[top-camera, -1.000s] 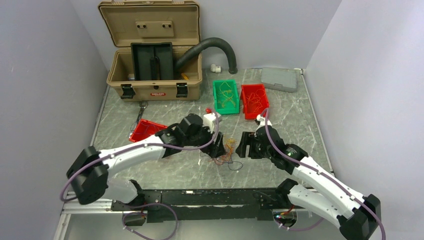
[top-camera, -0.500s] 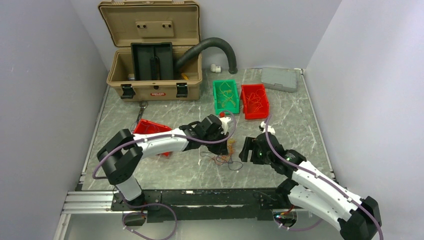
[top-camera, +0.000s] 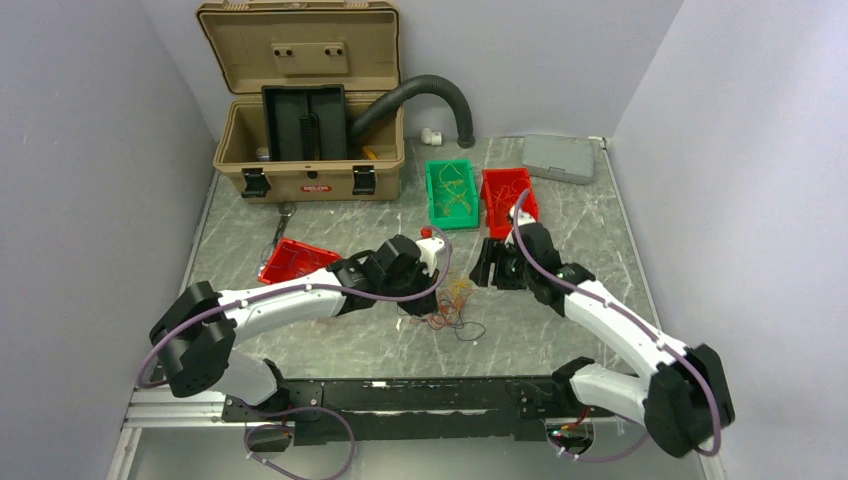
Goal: Untangle the cables
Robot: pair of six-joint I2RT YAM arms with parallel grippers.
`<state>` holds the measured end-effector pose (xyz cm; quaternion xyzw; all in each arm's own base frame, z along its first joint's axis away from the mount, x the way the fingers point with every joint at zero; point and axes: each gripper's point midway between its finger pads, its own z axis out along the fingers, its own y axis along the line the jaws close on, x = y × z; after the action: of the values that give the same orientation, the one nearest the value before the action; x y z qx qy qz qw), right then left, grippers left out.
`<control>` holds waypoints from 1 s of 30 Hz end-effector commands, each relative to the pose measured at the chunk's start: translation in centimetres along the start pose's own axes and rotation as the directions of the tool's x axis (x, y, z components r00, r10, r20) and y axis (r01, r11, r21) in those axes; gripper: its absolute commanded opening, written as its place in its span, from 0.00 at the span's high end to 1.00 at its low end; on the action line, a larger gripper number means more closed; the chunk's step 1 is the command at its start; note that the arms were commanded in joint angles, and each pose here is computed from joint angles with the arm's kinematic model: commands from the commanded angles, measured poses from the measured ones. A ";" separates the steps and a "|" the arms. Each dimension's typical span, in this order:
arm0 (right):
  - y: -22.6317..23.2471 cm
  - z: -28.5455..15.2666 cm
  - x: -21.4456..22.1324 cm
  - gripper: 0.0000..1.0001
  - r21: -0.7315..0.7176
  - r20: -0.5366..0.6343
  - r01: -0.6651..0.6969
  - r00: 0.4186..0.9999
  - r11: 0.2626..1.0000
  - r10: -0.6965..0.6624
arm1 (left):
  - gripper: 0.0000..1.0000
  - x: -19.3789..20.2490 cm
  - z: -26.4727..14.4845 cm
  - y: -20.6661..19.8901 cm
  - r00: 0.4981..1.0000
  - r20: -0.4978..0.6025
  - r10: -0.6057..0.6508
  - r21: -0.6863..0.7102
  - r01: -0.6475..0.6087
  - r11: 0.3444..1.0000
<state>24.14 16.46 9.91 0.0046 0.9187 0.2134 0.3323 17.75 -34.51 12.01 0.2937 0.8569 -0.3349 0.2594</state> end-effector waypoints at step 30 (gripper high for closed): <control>-3.1 3.2 -6.5 1.00 0.032 0.101 -0.156 0.983 0.987 0.152 | 1.00 2.3 -4.3 8.9 0.973 0.117 -0.198 -0.415 0.229 0.881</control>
<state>28.47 18.70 5.12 0.0070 0.9322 0.2521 0.2597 18.91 -29.75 9.67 0.2235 0.9022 -0.2448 0.2759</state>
